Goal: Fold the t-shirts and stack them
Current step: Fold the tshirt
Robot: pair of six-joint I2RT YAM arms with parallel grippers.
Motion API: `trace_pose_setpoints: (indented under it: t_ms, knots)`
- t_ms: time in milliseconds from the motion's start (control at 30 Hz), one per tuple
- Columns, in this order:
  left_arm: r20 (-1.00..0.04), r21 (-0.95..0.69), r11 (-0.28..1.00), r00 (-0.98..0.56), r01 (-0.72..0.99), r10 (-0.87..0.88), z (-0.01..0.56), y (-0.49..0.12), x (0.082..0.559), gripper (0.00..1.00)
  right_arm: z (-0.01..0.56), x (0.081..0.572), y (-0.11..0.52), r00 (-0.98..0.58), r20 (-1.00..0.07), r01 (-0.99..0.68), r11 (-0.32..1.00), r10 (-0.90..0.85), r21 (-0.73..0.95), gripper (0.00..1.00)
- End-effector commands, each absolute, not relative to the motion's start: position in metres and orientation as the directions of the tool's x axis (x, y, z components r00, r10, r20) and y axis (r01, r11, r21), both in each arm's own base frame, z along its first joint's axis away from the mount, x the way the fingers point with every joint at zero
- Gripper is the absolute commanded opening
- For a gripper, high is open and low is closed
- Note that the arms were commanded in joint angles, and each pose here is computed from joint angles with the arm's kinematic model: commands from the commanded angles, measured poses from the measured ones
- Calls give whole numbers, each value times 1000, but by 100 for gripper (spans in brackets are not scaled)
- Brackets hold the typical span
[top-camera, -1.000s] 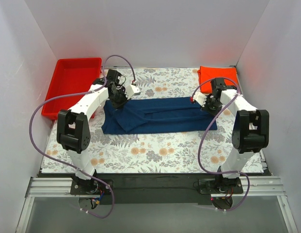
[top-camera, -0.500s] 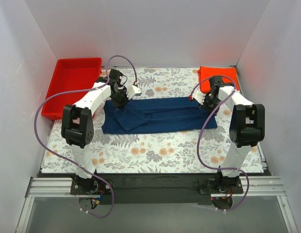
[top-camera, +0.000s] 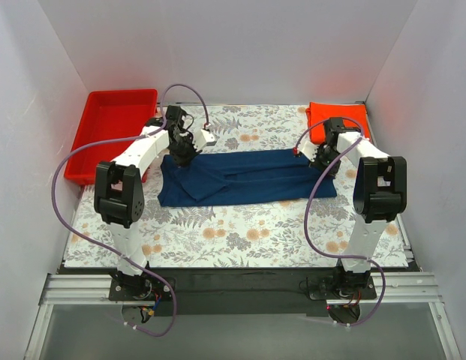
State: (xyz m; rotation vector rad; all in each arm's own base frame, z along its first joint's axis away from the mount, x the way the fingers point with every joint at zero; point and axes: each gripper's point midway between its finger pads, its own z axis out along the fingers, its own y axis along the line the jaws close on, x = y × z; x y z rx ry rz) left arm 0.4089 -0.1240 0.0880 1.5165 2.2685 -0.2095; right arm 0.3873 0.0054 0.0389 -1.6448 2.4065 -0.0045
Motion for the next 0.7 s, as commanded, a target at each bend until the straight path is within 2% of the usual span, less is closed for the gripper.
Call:
trace_pose_setpoints:
  t_ms: [0, 167, 233, 267, 300, 333, 400, 500, 533, 633, 667]
  knots:
    - [-438, 129, 401, -311, 907, 843, 98, -127, 424, 0, 49, 403, 1, -318, -185, -922, 348, -930, -167, 1]
    - [-432, 136, 413, -322, 900, 842, 90, -126, 432, 0, 44, 404, 1, -324, -176, -923, 351, -930, -159, 1]
    - [-438, 135, 426, -332, 894, 835, 89, -127, 435, 1, 42, 403, -1, -341, -173, -917, 367, -924, -154, 9]
    - [-444, 132, 438, -342, 889, 828, 90, -128, 437, 5, 42, 403, -1, -348, -171, -914, 374, -922, -154, 13]
    - [-449, 124, 447, -351, 886, 822, 89, -129, 437, 10, 43, 403, 0, -358, -173, -910, 384, -918, -155, 25]
    - [-465, 120, 476, -374, 871, 802, 95, -130, 441, 24, 45, 403, -2, -378, -177, -901, 405, -909, -156, 30]
    - [-502, 85, 527, -421, 845, 756, 108, -128, 441, 34, 55, 403, -2, -402, -195, -884, 434, -895, -171, 42]
    - [-539, -51, 612, -538, 789, 648, 128, -119, 427, 50, 77, 402, -10, -468, -253, -834, 518, -847, -189, 49]
    - [-553, -86, 641, -572, 763, 606, 139, -116, 419, 50, 85, 402, -21, -507, -280, -804, 565, -815, -188, 52]
    - [-545, -203, 698, -671, 687, 502, 147, -103, 385, 53, 100, 382, -23, -610, -349, -743, 667, -711, -59, 56]
    - [-517, -258, 715, -718, 650, 466, 136, -99, 368, 62, 102, 371, -18, -654, -368, -715, 699, -661, 14, 57]
